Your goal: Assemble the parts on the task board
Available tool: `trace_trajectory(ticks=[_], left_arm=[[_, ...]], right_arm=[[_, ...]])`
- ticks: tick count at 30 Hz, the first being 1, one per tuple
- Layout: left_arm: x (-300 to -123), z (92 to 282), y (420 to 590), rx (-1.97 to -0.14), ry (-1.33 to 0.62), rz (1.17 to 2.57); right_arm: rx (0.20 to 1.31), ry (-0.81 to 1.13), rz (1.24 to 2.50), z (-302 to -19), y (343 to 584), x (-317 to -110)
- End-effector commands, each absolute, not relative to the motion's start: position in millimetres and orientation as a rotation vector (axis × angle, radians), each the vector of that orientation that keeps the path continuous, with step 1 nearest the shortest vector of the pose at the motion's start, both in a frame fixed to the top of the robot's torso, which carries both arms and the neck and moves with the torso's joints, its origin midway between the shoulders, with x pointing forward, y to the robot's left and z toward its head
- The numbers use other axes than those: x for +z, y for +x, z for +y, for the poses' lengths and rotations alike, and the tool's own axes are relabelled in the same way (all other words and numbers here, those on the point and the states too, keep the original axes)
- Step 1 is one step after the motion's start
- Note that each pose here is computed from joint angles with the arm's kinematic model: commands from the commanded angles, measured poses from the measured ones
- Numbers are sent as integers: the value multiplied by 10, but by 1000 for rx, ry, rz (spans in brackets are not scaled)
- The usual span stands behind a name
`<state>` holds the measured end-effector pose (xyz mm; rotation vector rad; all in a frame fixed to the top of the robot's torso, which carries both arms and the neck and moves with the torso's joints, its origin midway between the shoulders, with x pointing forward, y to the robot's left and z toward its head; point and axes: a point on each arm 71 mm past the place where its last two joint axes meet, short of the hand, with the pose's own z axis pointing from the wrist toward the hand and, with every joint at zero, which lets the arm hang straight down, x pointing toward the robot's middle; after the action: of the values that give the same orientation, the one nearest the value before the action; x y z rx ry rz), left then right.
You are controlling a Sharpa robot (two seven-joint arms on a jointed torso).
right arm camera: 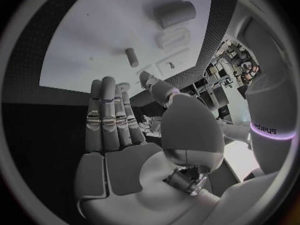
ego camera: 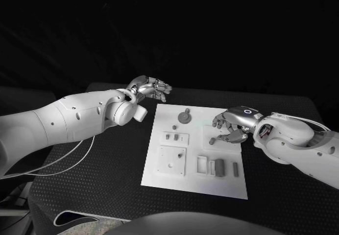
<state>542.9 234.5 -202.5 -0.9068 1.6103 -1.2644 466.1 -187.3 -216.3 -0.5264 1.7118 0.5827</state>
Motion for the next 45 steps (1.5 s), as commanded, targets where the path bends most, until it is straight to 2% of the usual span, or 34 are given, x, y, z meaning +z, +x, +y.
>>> trace_trajectory(ticks=[1,21,45], left_arm=[[-2006,2340,5433,-1282,-897,1602],[-2007,2358,5432,-1280,-898,1602],[-2008,2350,5433,-1280,-891,1606]], right_arm=[[550,-541,1754,-1898,4690,-2211],[556,-585,1819,-1722,4690,-2540],[560,-614,1801,-1647,4658,-2556]])
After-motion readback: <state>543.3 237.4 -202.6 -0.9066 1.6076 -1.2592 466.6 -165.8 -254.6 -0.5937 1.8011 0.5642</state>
